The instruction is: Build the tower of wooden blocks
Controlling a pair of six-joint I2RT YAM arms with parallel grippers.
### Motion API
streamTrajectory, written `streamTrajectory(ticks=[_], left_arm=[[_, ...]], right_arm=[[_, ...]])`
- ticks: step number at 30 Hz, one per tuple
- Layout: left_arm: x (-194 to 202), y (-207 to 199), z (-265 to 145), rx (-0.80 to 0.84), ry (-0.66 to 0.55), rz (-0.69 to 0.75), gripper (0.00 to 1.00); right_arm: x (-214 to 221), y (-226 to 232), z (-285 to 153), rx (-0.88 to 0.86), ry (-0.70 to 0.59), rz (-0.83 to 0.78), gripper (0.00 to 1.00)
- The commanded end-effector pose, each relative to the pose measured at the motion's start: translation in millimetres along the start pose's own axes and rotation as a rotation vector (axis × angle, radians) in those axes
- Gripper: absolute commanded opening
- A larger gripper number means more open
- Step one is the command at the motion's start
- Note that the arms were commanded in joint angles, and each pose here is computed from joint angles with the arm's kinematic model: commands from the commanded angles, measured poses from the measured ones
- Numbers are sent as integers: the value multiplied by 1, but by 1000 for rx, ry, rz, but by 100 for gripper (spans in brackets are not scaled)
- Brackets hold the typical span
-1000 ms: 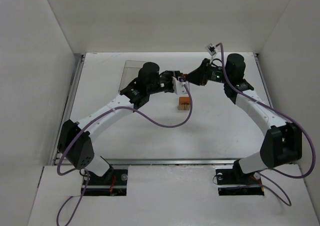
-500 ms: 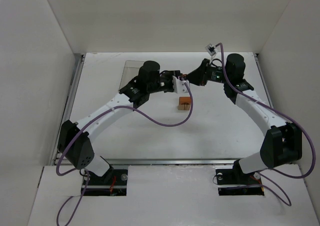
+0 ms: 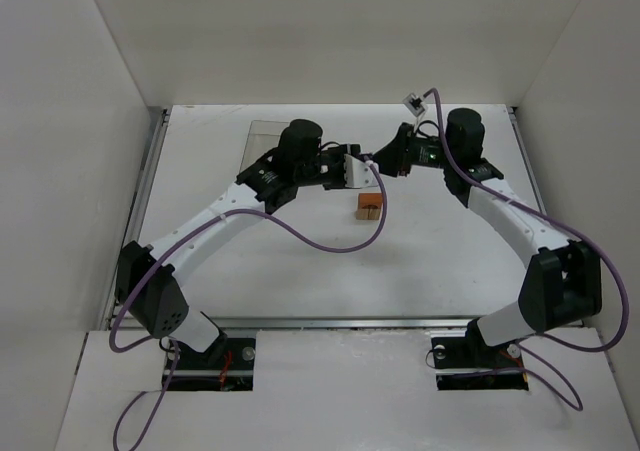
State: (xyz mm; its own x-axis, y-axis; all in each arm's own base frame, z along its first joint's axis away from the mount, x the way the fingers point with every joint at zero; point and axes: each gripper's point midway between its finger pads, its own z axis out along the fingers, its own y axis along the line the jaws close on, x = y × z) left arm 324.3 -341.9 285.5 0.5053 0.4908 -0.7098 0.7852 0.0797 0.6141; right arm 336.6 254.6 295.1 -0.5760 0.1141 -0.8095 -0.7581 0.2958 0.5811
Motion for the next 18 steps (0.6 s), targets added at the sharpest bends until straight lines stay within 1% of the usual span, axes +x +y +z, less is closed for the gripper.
streamTrajectory(ticks=[1,2,3,6,7,9,11,12,13,14,15,18], left_arm=[[-39,10,-11,5,-107,22,0],[-39,10,-11,5,-107,22,0],[-37,8,-12,12,-101,17,0],[-38,4,-13,30,-98,10,0],[-37,1,-13,43,-99,5,0],[-35,-5,-15,72,-87,0,0],[-30,-12,-16,98,-65,-9,0],[-27,-15,-16,111,-55,-9,0],[-24,-17,-14,124,-45,-3,0],[-18,-23,-13,146,-28,-8,0],[-19,-25,-17,164,-13,-20,0],[-8,-36,-13,234,28,-45,0]], right_arm=[[-8,-6,3,15,-15,-44,33],[-7,-6,2,18,-9,-35,37],[-5,-9,3,20,-5,-27,47],[-3,-8,3,14,4,-20,55],[-3,-8,3,14,4,-20,60],[-2,-11,3,28,3,-21,64],[-1,-13,3,39,4,-13,73],[-2,-13,2,50,1,-21,79],[-6,-15,2,73,-9,-20,99],[-7,-18,2,85,-15,-29,100],[-9,-20,1,103,-17,-22,100],[-20,-24,-5,167,-56,-30,100]])
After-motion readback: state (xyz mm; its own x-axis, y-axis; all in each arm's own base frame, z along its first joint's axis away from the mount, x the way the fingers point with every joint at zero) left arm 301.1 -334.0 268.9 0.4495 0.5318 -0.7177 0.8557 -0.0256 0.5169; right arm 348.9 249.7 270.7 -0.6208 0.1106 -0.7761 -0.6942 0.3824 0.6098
